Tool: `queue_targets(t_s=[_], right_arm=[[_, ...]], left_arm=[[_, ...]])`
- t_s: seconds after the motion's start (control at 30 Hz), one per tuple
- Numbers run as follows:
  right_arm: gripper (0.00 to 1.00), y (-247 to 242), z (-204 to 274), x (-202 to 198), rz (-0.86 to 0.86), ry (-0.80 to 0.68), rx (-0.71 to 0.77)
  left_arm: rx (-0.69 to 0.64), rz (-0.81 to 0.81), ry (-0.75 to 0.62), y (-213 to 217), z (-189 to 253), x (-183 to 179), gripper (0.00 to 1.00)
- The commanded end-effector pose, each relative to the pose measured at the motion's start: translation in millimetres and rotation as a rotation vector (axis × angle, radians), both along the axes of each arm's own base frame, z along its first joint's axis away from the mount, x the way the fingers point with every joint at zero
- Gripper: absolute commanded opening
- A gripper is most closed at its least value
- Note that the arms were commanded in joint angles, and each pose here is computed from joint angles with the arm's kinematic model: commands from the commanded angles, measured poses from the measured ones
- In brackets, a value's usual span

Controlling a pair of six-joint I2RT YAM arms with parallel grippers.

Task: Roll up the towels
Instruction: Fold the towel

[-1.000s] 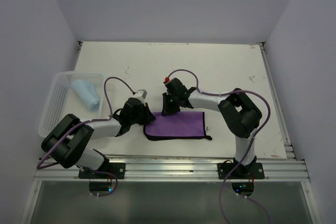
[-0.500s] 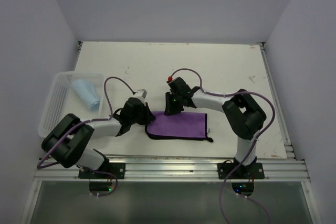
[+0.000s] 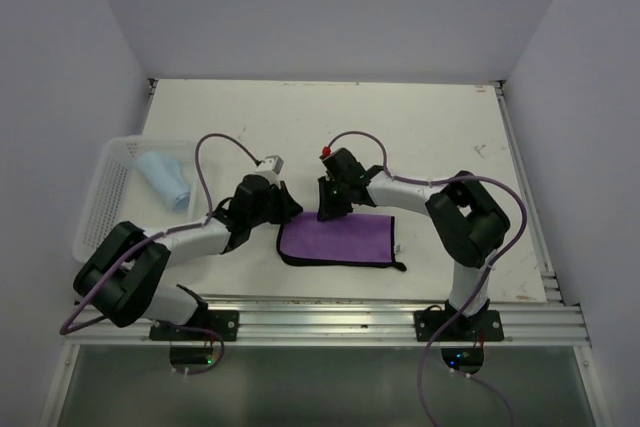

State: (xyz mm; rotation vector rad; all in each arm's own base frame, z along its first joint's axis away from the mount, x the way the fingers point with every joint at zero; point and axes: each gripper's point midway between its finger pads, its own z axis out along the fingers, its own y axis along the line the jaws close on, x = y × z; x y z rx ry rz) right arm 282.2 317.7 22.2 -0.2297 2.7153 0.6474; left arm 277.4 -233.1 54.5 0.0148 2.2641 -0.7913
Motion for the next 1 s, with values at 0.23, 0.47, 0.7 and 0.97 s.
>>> queue_targets(t_s=[0.23,0.47,0.7,0.97], right_arm=[[0.17,-5,5,2,0.004,-0.022,-0.006],[0.17,-5,0,1,0.002,-0.008,-0.008],[0.26,-6,5,1,0.007,-0.014,-0.011],[0.3,-15,14,-3,0.013,-0.035,-0.032]], left_arm=[[0.017,-0.019,0.006,2,-21,-6,0.0],[0.114,0.057,0.003,20,-33,2,0.0],[0.146,0.172,-0.012,33,-30,17,0.0],[0.134,0.191,0.059,30,-47,15,0.0]])
